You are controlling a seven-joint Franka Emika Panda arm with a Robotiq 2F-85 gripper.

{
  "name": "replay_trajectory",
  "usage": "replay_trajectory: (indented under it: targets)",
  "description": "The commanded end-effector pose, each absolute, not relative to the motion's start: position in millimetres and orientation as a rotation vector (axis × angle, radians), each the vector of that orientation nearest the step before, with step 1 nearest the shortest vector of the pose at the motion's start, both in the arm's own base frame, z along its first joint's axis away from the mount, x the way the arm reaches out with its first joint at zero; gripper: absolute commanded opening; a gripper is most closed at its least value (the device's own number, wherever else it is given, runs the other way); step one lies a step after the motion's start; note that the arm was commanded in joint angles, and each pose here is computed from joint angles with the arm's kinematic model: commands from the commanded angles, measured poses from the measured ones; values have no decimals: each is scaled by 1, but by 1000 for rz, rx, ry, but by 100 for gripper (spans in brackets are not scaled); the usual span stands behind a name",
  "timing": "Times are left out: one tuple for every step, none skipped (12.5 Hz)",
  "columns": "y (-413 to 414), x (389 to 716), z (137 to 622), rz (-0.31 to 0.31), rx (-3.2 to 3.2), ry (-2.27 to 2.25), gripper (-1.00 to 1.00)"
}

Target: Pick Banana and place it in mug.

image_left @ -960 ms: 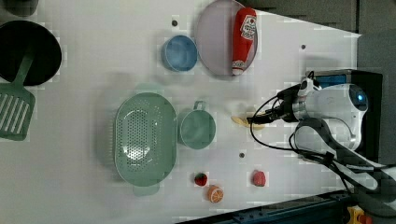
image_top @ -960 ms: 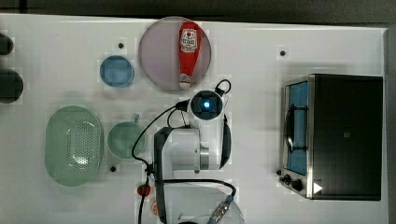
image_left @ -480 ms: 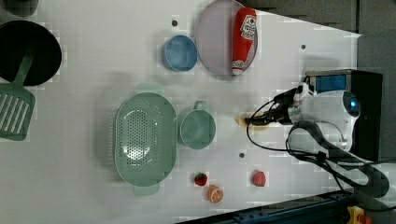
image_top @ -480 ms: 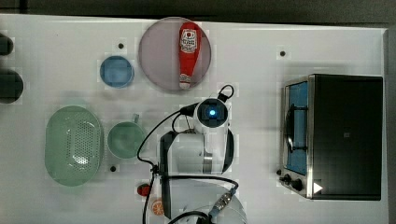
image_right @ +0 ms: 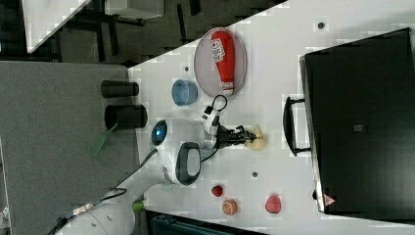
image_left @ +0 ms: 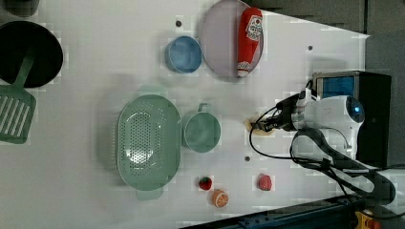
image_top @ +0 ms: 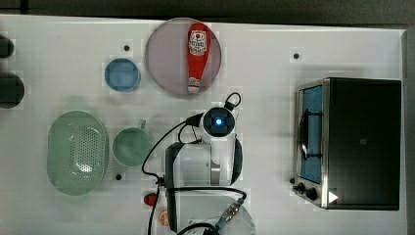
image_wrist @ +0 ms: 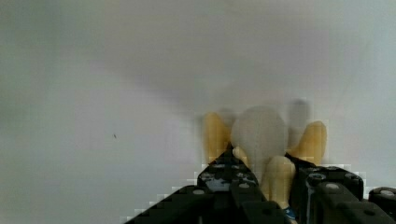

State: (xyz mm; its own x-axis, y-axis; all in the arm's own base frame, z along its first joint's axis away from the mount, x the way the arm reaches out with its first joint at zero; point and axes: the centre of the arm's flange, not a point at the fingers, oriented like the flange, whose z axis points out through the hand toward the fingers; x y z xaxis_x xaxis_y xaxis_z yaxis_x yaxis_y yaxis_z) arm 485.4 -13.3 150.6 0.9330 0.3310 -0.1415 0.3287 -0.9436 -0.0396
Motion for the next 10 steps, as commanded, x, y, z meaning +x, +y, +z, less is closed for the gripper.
replay_trajectory:
  targets:
    - [-38, 513, 265, -77, -3132, -522, -57]
    - [-43, 516, 300, -127, -3140, -506, -57]
    - [-46, 515, 331, -142, -3142, -494, -56]
    - [-48, 512, 359, -120, -3140, -481, -57]
    - [-47, 507, 386, -80, -3136, -458, -57]
    - [-45, 503, 413, -39, -3136, -412, -57]
    - [-40, 499, 438, -3, -3140, -344, -56]
    - [-33, 495, 458, 38, -3143, -284, -56]
    - [-12, 491, 479, 69, -3152, -228, -57]
    - [6, 491, 488, 52, -3162, -206, -57]
